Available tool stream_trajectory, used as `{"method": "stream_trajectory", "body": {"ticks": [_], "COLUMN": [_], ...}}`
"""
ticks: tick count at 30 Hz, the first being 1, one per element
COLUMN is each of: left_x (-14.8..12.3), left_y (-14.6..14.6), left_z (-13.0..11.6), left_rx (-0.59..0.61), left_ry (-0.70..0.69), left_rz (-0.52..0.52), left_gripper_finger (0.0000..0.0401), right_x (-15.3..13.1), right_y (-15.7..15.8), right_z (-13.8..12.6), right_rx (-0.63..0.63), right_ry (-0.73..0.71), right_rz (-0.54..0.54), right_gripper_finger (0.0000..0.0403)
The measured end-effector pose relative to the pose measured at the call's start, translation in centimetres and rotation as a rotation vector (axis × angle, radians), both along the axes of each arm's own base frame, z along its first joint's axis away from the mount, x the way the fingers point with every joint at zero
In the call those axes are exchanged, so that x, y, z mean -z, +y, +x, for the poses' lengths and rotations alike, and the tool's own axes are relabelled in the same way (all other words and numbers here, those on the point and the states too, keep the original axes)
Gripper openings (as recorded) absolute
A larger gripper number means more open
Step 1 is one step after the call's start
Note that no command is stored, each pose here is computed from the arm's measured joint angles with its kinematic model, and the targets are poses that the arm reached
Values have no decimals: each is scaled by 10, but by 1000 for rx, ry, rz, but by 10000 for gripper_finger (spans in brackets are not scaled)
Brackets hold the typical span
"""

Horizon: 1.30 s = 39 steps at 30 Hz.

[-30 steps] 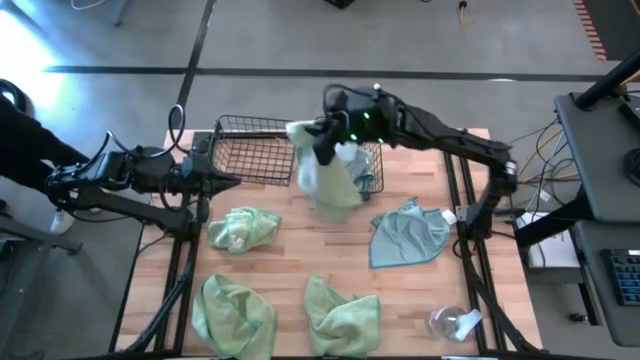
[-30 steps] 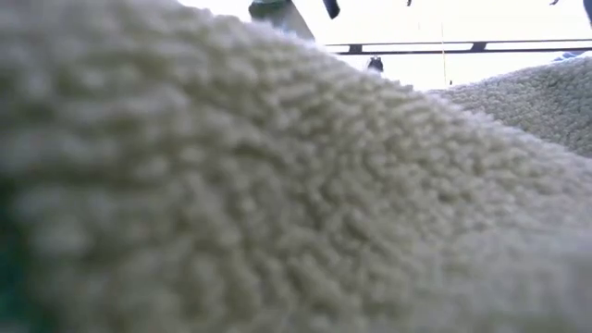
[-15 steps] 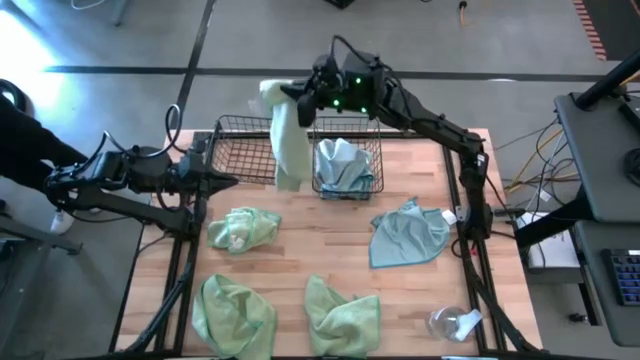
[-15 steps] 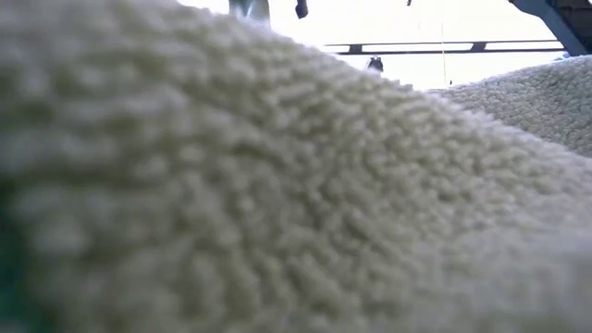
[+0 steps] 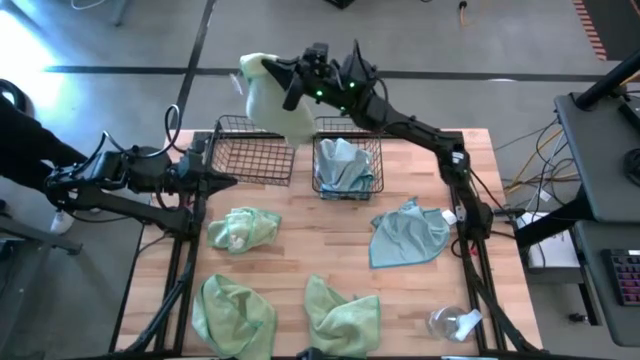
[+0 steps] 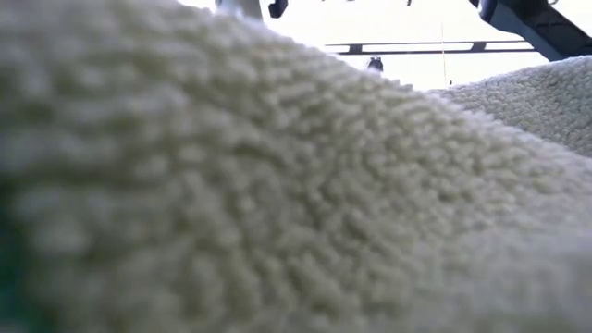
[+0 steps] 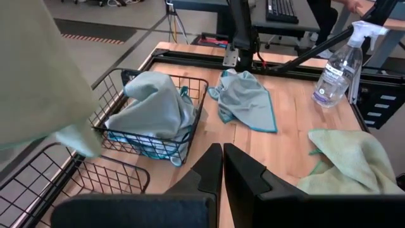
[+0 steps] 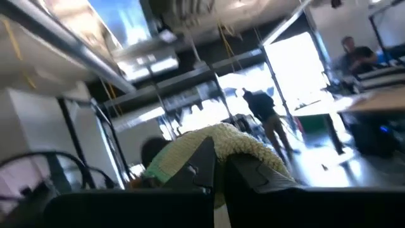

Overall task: Sort microfiber towel by color & place in baskets
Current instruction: Put the green towel into the left wire basket

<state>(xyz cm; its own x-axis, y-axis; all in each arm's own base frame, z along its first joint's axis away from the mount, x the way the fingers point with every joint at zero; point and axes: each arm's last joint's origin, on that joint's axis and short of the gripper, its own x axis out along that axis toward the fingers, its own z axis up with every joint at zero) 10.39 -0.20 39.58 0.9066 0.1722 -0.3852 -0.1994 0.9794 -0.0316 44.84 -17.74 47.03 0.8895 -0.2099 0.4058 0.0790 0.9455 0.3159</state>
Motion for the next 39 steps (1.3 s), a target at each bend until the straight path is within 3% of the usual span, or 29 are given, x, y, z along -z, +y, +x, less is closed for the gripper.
{"method": "stream_trajectory", "body": {"ticks": [7, 19, 32, 39], "left_x": [1, 1, 2, 2], "left_y": [0, 0, 0, 0], "left_z": [0, -1, -1, 0], "left_rx": [0, 0, 2, 2], "left_ry": [8, 15, 20, 26], "left_rz": [1, 2, 5, 6], "left_gripper_finger": [0, 0, 0, 0], "right_x": [16, 30, 30, 54], "right_y": [-10, -19, -19, -24], "right_z": [14, 15, 16, 36], "right_rx": [-54, -95, -51, -126], "right_ry": [-237, -476, -454, -139], "right_rz": [13, -1, -20, 86], "right_gripper_finger": [9, 9, 9, 9]}}
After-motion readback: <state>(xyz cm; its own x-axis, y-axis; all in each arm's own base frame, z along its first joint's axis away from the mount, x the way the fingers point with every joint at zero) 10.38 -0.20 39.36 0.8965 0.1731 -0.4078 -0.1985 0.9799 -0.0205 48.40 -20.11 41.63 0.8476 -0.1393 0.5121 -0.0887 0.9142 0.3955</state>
